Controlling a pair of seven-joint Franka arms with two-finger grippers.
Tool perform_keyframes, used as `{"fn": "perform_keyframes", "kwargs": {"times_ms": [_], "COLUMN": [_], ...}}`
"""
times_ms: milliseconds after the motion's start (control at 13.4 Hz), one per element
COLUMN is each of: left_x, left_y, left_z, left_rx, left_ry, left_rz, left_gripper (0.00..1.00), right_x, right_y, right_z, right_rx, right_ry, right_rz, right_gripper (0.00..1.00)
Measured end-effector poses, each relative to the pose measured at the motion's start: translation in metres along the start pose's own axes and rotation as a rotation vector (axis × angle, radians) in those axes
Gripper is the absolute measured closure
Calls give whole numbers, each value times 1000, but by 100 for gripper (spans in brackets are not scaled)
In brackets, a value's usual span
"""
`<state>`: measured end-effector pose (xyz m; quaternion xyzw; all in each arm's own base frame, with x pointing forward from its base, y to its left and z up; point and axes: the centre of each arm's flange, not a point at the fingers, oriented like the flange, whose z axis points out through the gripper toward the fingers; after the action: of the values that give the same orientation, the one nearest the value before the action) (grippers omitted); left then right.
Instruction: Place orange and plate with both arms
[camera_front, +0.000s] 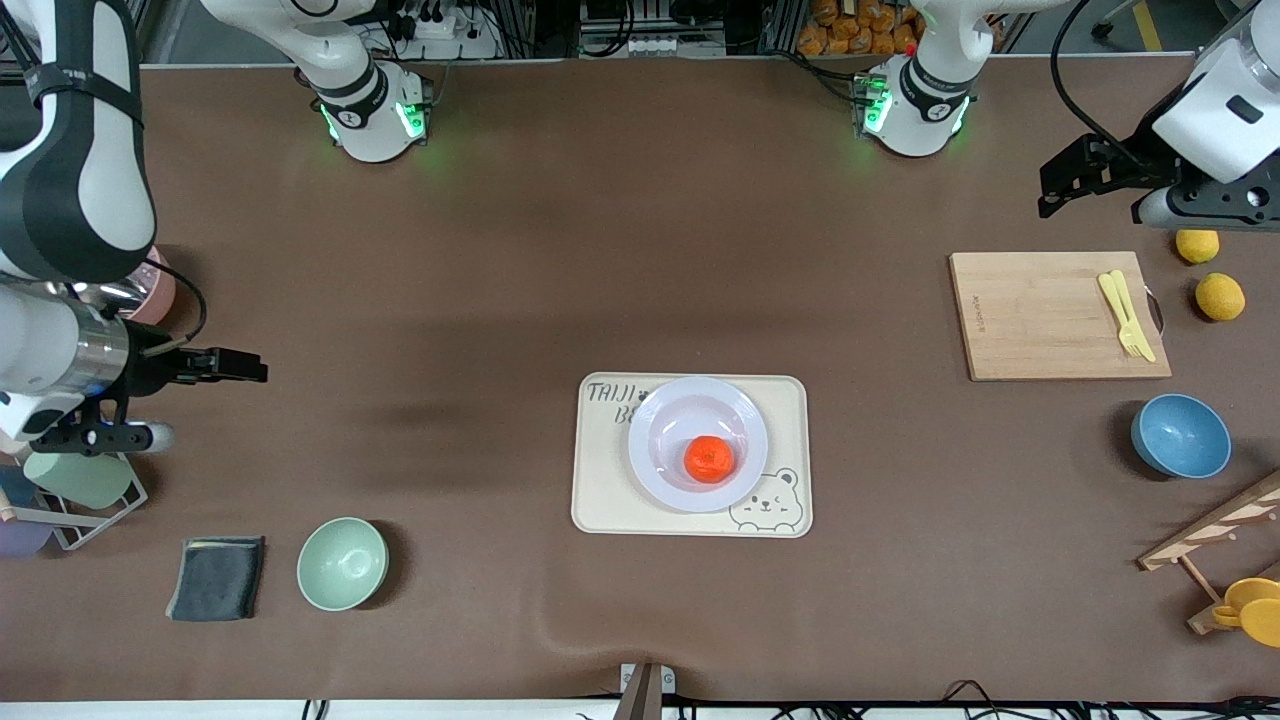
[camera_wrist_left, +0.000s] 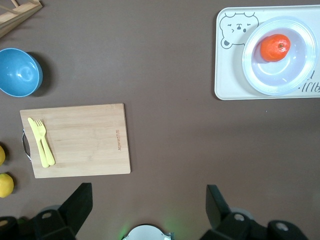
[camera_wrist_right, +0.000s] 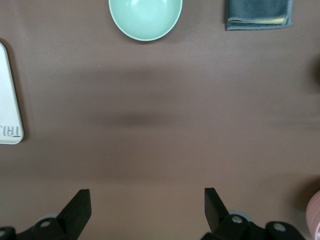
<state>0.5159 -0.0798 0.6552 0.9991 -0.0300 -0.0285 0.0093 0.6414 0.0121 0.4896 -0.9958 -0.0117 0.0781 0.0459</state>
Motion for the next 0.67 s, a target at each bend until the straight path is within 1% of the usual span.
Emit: {"fn": "perform_keyframes", "kwargs": {"times_ms": [75, 298, 447, 671], "left_x": [0, 0, 0, 0], "left_y": [0, 0, 0, 0], "left_z": [0, 0, 0, 0], "left_rx": [0, 0, 0, 0], "left_ry": [0, 0, 0, 0], "left_rz": [0, 0, 0, -1], "left_gripper": [0, 0, 0, 0], "right_x": [-7, -26, -38, -63], "right_y": [6, 16, 24, 30], "right_z": [5, 5, -18, -70], "right_rx": [-1, 0, 6, 14], "right_ry": [22, 46, 60, 57], "right_rz": [-14, -17, -6, 3], "right_gripper": [0, 0, 0, 0]}}
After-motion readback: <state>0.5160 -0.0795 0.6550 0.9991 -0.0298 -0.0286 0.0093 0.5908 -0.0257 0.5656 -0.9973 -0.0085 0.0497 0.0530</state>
